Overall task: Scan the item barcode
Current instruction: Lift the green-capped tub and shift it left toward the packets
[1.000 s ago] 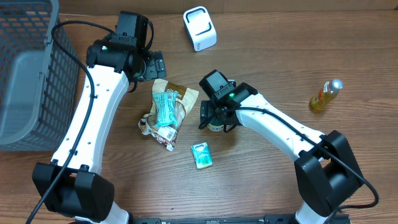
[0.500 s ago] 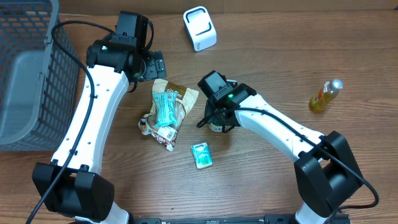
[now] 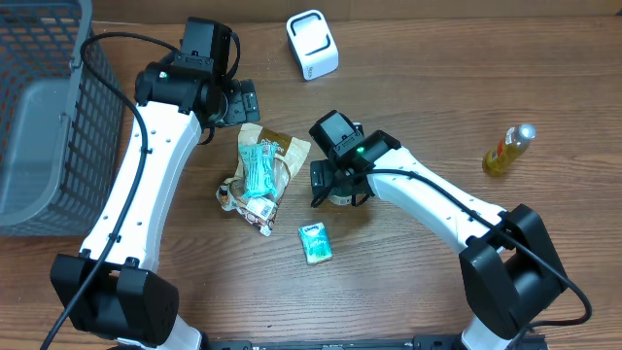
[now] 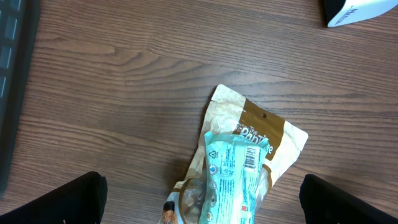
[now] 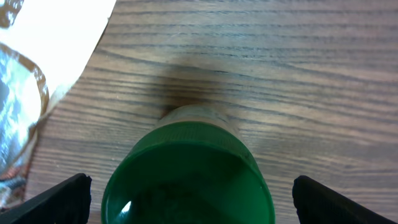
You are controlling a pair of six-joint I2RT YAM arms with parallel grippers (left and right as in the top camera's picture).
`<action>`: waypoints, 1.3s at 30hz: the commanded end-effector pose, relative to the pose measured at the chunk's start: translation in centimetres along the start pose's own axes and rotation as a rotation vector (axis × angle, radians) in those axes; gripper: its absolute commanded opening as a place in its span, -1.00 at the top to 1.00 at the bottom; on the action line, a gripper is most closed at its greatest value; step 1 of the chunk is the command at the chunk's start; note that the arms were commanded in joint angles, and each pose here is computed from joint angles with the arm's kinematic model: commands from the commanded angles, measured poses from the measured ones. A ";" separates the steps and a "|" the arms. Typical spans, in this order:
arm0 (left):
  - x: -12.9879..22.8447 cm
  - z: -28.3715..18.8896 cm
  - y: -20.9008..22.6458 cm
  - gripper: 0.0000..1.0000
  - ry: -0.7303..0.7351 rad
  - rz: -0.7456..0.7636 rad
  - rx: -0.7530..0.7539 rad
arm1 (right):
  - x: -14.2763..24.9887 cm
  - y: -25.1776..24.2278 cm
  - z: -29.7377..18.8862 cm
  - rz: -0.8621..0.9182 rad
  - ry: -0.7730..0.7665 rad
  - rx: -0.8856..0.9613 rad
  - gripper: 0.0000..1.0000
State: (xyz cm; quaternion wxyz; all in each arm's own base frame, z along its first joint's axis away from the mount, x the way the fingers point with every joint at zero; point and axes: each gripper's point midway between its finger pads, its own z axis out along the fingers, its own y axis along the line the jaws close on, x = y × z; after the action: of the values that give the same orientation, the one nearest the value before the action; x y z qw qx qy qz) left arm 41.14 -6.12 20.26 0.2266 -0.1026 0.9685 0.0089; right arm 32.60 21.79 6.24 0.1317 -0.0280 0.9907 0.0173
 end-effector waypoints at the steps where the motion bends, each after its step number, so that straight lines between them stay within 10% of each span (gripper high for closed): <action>1: -0.6 -0.9 -0.1 -1.00 -0.030 0.015 0.004 | -0.2 -0.2 0.3 0.103 -0.011 0.010 -1.00; 28: -0.6 -0.9 -0.1 -0.99 -0.030 0.015 0.004 | 0.2 -0.6 3.4 0.093 0.020 0.064 -0.94; 39: -0.6 -0.9 -0.1 -0.99 -0.030 0.015 0.004 | 0.7 -0.9 3.3 0.090 0.040 0.074 -0.26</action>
State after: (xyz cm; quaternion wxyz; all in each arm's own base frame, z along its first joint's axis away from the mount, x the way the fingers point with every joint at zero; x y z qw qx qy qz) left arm 41.14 -6.12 20.26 0.2266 -0.1024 0.9686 0.0089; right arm 32.89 21.50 3.16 0.1138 0.0188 0.9933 -0.0036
